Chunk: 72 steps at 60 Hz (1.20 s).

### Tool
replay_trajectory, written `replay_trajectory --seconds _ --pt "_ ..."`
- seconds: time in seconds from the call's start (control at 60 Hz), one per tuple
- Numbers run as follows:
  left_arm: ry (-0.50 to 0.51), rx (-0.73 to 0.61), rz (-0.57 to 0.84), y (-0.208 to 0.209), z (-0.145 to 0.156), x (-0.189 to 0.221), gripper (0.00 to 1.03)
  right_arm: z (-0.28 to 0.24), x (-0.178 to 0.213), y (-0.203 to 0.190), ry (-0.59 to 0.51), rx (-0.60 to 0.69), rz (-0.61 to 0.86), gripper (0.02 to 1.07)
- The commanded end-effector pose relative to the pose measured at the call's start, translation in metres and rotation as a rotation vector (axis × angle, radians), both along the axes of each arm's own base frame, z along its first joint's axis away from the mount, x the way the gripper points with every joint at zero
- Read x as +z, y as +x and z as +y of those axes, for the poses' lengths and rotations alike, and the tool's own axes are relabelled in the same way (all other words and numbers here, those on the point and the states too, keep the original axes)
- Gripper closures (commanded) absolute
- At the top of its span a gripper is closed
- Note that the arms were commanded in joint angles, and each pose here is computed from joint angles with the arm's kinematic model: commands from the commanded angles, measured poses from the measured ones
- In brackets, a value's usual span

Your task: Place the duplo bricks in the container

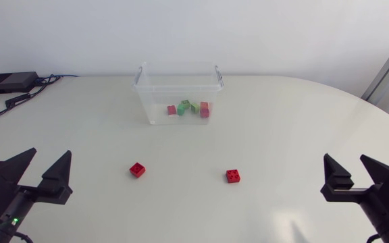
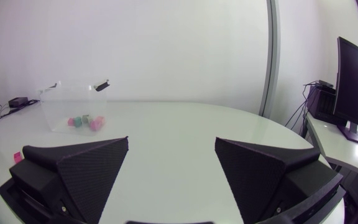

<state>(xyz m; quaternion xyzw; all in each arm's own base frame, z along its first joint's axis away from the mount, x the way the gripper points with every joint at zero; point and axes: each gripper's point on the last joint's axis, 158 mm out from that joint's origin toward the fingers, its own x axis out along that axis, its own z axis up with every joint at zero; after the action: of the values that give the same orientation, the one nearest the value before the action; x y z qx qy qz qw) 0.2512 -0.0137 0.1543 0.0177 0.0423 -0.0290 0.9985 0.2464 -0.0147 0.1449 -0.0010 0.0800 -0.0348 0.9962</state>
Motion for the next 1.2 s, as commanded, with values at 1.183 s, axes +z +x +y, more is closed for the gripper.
replay_trajectory --seconds 1.183 --pt "0.406 -0.374 1.162 0.082 -0.09 -0.155 0.07 0.114 -0.077 0.082 0.055 0.44 0.937 0.06"
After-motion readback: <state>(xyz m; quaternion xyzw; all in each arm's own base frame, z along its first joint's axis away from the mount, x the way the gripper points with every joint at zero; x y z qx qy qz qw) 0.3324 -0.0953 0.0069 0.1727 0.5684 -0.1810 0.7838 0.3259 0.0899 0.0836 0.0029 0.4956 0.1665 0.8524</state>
